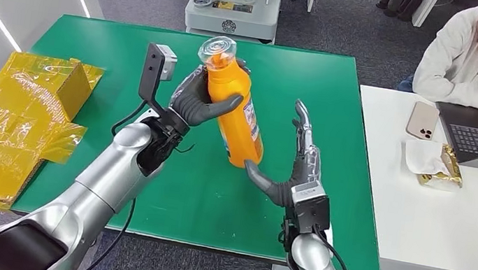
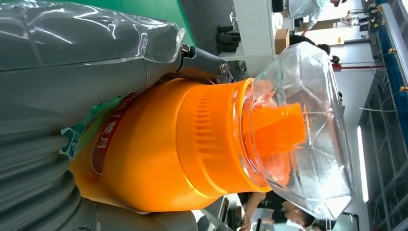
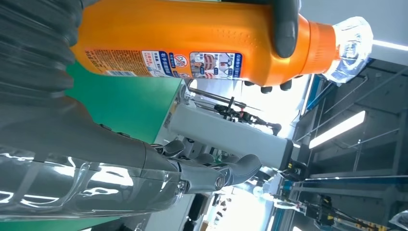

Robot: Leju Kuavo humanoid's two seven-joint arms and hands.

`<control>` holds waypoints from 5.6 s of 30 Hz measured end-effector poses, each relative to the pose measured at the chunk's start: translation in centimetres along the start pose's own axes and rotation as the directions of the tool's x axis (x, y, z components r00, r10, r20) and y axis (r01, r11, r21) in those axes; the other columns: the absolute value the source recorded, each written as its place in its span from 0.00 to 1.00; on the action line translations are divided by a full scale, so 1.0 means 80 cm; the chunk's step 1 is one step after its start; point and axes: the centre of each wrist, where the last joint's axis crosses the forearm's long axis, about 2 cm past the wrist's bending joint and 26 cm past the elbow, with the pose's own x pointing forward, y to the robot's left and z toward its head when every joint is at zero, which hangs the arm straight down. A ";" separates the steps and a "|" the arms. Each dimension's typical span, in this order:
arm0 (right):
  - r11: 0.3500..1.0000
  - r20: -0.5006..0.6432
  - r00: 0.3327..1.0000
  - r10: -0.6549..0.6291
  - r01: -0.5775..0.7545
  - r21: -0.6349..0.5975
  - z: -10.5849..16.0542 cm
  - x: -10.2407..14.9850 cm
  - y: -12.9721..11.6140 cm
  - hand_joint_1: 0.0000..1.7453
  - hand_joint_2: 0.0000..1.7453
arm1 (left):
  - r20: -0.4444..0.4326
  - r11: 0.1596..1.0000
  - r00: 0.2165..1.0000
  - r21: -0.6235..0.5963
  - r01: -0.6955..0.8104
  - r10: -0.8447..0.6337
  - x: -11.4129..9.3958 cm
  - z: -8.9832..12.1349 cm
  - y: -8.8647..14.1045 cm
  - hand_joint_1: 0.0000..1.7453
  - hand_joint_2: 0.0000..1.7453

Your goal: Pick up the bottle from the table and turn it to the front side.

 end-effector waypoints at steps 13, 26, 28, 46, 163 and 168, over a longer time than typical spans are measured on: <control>1.000 0.073 0.997 -0.006 0.004 0.026 0.000 0.034 0.006 0.00 1.00 | 0.049 0.912 0.915 0.116 0.393 -0.400 0.014 0.001 0.029 1.00 1.00; 0.999 0.118 0.993 -0.021 0.016 0.041 0.012 0.059 0.004 0.00 1.00 | 0.063 0.611 0.608 0.142 0.779 -0.791 0.080 -0.023 0.069 1.00 1.00; 0.999 0.119 0.993 -0.026 0.020 0.047 0.016 0.059 0.004 0.00 1.00 | 0.070 0.541 0.537 0.161 0.826 -0.841 0.090 -0.023 0.078 1.00 1.00; 0.998 0.121 0.992 -0.040 0.035 0.044 0.022 0.053 -0.005 0.00 1.00 | -0.092 -0.211 -0.198 0.170 0.963 -0.976 0.107 0.005 0.134 1.00 1.00; 0.991 0.008 0.993 0.114 -0.113 -0.072 0.114 0.040 -0.080 0.00 1.00 | -0.202 -0.373 -0.580 -0.591 0.715 -0.789 0.030 0.287 0.284 1.00 1.00; 0.992 0.016 0.994 0.105 -0.104 -0.070 0.110 0.040 -0.079 0.00 1.00 | -0.211 -0.339 -0.560 -0.611 0.715 -0.801 0.032 0.282 0.285 1.00 1.00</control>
